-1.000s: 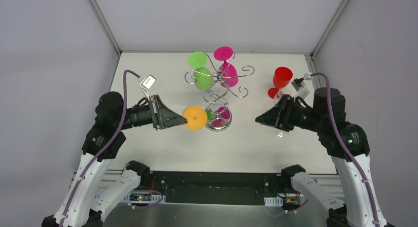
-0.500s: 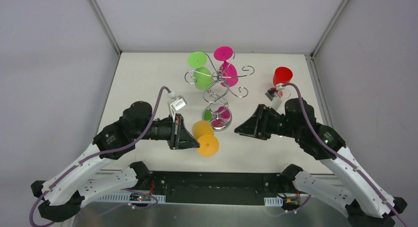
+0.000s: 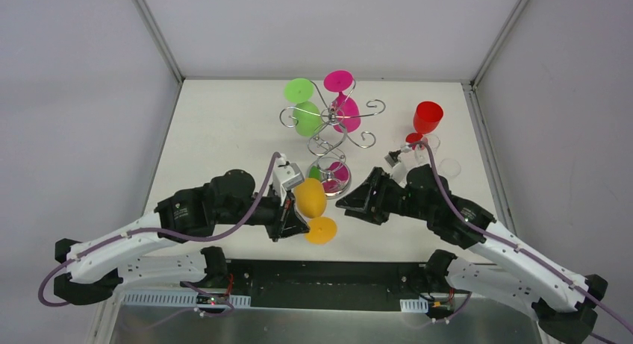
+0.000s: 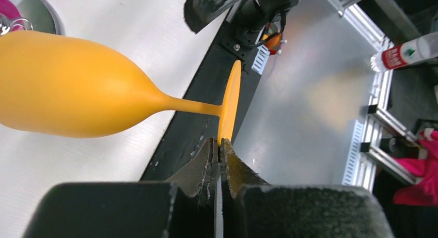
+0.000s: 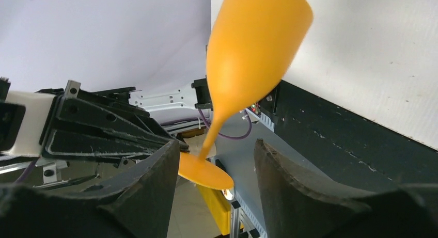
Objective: Take the wine glass off the wine glass rack
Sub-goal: Place the wine glass at the center of the board.
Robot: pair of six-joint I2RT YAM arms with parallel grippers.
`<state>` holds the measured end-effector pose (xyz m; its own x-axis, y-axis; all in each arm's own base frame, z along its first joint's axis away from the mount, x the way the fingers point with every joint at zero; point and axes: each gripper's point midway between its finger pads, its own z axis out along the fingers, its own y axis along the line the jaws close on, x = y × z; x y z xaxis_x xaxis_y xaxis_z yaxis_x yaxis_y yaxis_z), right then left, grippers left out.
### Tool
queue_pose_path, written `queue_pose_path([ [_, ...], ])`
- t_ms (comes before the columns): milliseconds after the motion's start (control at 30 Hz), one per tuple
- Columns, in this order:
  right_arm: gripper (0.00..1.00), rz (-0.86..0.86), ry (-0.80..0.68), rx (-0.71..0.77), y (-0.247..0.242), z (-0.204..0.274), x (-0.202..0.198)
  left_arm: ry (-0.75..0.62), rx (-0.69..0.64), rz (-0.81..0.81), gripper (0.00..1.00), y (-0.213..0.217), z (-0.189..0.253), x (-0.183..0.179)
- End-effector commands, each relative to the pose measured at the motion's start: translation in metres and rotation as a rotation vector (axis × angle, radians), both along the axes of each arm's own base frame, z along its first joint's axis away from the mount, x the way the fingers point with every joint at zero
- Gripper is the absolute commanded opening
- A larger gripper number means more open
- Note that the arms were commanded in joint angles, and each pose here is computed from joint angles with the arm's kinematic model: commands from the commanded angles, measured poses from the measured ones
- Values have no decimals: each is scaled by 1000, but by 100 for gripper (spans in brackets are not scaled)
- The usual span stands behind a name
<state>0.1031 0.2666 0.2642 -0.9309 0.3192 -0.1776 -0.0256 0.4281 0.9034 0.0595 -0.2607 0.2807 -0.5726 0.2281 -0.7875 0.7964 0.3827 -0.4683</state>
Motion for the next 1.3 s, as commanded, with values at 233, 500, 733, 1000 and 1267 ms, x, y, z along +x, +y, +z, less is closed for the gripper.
queue_pose_path([
  [233, 59, 25, 24, 128, 32, 15, -7, -260, 68, -40, 0, -15, 11, -1],
  [500, 59, 80, 57, 120, 40, 3, -23, -323, 96, -57, 0, -18, 13, -4],
  [733, 57, 117, 65, 123, 51, 2, -34, -353, 92, -81, 0, -22, 19, -9],
  [1000, 47, 145, 76, 146, 61, 5, -40, -382, 116, -113, 0, -29, 15, -16],
  [1267, 24, 144, 76, 157, 60, 6, -44, -389, 111, -113, 0, -26, 15, -17],
])
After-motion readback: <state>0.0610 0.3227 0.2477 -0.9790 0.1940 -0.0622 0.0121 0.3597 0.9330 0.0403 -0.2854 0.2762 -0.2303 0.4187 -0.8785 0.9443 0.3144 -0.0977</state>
